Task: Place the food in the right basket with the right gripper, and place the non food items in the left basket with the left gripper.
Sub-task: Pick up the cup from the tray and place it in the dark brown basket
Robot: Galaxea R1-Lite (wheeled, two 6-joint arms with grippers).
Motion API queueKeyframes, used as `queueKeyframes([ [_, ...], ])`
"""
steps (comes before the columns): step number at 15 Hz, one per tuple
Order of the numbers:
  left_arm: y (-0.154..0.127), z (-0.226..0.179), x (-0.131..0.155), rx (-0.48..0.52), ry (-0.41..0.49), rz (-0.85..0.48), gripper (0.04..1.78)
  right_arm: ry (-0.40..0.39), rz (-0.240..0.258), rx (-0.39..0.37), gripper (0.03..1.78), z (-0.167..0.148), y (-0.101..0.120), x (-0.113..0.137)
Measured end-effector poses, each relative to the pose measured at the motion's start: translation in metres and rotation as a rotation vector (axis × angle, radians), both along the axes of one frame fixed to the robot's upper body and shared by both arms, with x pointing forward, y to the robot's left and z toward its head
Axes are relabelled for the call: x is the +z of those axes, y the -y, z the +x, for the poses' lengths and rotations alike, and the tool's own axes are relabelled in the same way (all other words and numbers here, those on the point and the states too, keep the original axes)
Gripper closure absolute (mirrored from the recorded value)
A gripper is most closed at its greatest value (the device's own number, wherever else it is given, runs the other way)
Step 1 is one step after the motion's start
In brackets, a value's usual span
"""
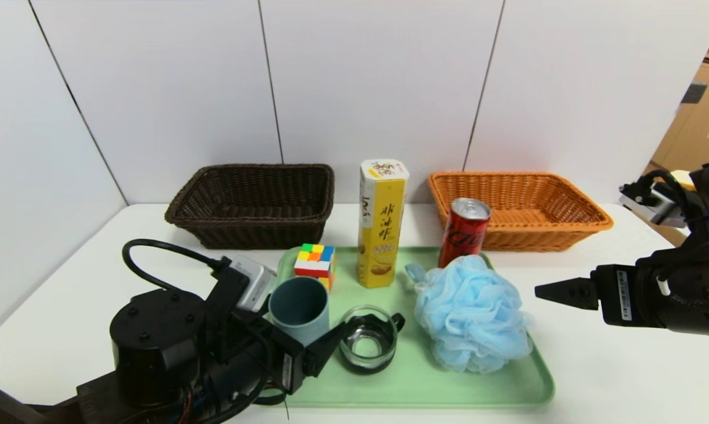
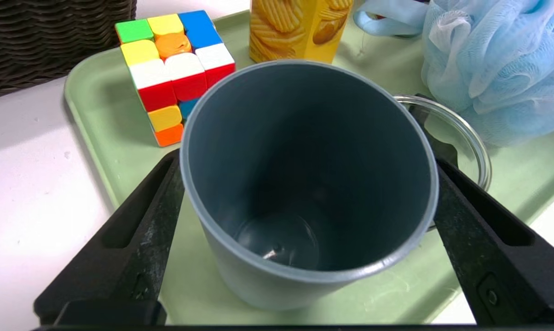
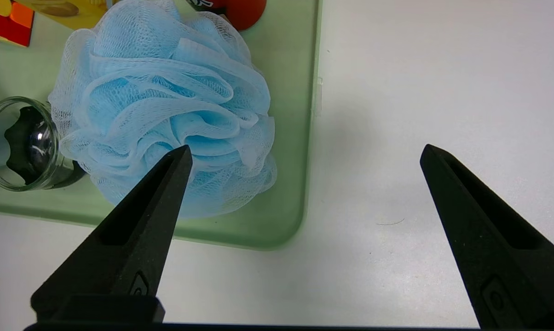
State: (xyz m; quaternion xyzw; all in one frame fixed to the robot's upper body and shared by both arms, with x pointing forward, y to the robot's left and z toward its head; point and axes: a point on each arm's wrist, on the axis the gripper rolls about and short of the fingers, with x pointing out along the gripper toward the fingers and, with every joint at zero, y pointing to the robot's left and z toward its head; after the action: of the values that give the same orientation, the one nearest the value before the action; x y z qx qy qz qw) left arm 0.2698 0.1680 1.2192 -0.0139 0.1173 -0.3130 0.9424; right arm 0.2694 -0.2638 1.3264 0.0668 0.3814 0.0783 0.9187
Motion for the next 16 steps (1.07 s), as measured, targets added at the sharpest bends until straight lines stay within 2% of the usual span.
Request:
queueKeyframes([
  [9, -0.0011, 0.0028, -0.0063, 0.011, -0.017, 0.021, 0.14, 0.003, 0.002, 0.006, 0.10, -0.0025, -0.0001, 0.0003],
  [10, -0.0012, 0.0030, -0.0062, 0.012, -0.018, 0.017, 0.34, 0.004, 0.001, 0.007, 0.10, -0.0033, 0.0001, 0.0002],
  [12, -0.0009, 0.0033, -0.0058, 0.013, -0.016, 0.014, 0.63, 0.005, 0.002, 0.007, 0.10, -0.0048, 0.0007, 0.0002],
  [16, -0.0007, 0.0035, -0.0048, 0.013, -0.013, 0.009, 0.69, 0.008, 0.004, 0.007, 0.10, -0.0070, 0.0016, 0.0005],
])
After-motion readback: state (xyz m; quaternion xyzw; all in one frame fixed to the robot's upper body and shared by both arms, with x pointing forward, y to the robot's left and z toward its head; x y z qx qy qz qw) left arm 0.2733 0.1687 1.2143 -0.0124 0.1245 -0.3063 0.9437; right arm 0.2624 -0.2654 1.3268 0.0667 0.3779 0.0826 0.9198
